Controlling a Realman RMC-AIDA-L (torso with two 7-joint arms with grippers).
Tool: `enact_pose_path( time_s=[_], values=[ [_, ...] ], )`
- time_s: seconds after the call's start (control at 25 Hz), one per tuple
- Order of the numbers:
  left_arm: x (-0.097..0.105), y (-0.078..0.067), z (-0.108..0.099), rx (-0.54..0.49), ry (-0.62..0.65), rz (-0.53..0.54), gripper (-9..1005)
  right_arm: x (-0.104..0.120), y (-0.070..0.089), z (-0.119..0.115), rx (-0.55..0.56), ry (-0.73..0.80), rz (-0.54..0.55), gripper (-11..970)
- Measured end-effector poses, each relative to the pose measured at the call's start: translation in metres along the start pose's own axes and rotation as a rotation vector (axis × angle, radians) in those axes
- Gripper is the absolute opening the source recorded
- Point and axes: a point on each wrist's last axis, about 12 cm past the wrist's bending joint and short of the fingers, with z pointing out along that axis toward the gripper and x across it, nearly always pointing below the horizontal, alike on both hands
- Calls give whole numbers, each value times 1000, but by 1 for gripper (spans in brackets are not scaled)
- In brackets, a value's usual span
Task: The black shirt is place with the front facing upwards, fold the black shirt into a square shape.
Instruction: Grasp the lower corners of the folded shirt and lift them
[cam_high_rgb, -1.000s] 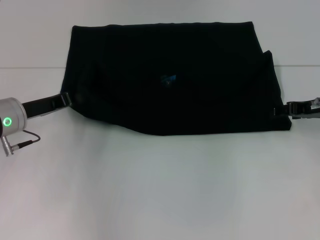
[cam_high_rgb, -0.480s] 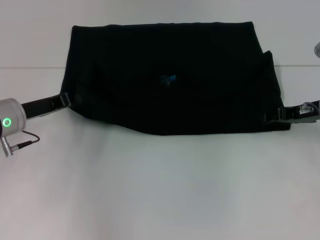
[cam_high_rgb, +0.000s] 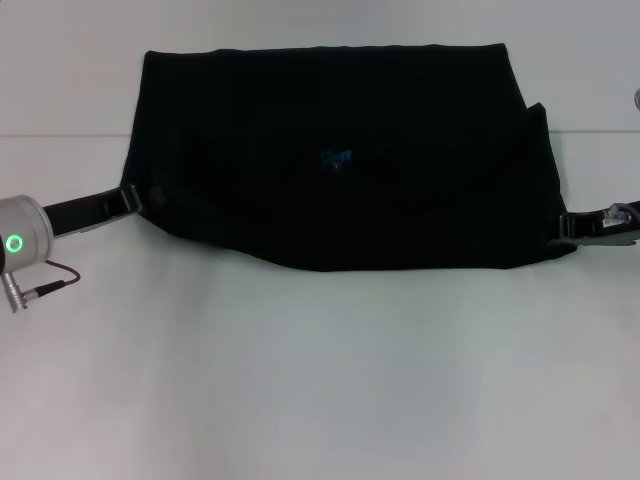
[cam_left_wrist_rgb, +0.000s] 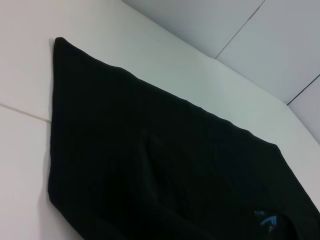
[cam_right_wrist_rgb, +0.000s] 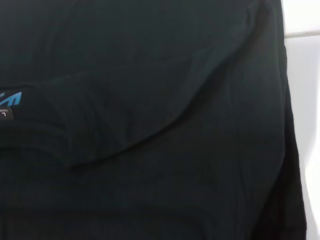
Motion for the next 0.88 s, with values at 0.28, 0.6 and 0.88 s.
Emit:
enact_pose_path(
  time_s=[0.28,0.6,0.88],
  values=[
    [0,-3,-1,19,15,11,2,-1,-2,-2,-2,-2,5,92],
    [-5,-7,-18,59,179,39,1,8,-10,-25,-66,47,12,12],
    [2,-6,-58,170,348,37,1,49,-19,-60,-176,214,15,19]
  ],
)
